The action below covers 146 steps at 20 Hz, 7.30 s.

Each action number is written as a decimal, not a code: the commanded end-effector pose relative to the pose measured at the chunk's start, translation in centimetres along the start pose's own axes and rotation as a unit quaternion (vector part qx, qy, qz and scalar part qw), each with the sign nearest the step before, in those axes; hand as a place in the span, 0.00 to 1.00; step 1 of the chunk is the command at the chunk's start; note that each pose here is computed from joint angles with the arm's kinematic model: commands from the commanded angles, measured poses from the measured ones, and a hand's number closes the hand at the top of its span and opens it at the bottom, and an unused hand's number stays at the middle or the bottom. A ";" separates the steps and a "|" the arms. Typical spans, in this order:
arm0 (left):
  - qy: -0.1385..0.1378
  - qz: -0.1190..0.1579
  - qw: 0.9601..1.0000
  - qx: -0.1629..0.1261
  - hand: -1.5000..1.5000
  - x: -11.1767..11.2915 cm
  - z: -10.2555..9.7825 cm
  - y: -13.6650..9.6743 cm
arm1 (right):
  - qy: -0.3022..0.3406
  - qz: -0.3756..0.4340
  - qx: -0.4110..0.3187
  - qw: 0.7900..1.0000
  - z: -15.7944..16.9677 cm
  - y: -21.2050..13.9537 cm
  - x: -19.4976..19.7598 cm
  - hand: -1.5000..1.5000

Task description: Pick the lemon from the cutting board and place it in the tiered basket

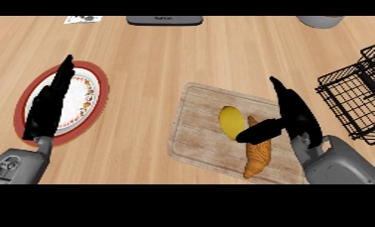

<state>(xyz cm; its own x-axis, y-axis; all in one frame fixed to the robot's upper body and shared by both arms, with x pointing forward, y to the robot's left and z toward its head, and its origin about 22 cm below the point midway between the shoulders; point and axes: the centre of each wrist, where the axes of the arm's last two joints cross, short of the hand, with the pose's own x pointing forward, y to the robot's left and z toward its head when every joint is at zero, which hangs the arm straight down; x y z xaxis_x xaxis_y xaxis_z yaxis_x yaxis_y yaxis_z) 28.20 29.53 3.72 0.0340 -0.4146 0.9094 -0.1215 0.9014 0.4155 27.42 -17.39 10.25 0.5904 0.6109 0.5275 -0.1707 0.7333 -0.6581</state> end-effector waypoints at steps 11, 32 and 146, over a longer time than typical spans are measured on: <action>0.005 -0.005 1.000 0.012 0.50 -1.0 0.3 1.4 | 0.084 0.058 -0.033 0.994 -0.4 2.7 3.3 0.00; 0.004 0.010 1.000 0.006 0.50 -0.6 -0.3 0.1 | 0.143 0.051 0.007 0.988 -2.4 6.7 2.0 0.00; -0.001 0.000 1.000 -0.001 0.50 -0.7 -0.7 0.3 | -0.390 -0.011 -0.198 0.899 -5.5 -36.0 -14.1 0.00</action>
<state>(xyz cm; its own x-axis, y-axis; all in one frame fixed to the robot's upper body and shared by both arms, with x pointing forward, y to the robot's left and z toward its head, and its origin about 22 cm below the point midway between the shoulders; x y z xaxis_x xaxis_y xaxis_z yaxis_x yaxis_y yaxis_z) 28.14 30.06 3.09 0.0306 -0.4141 0.9097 -0.1158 0.9025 0.4148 30.83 -52.63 21.20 -0.1582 0.7593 0.6313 0.1572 0.6505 -0.7430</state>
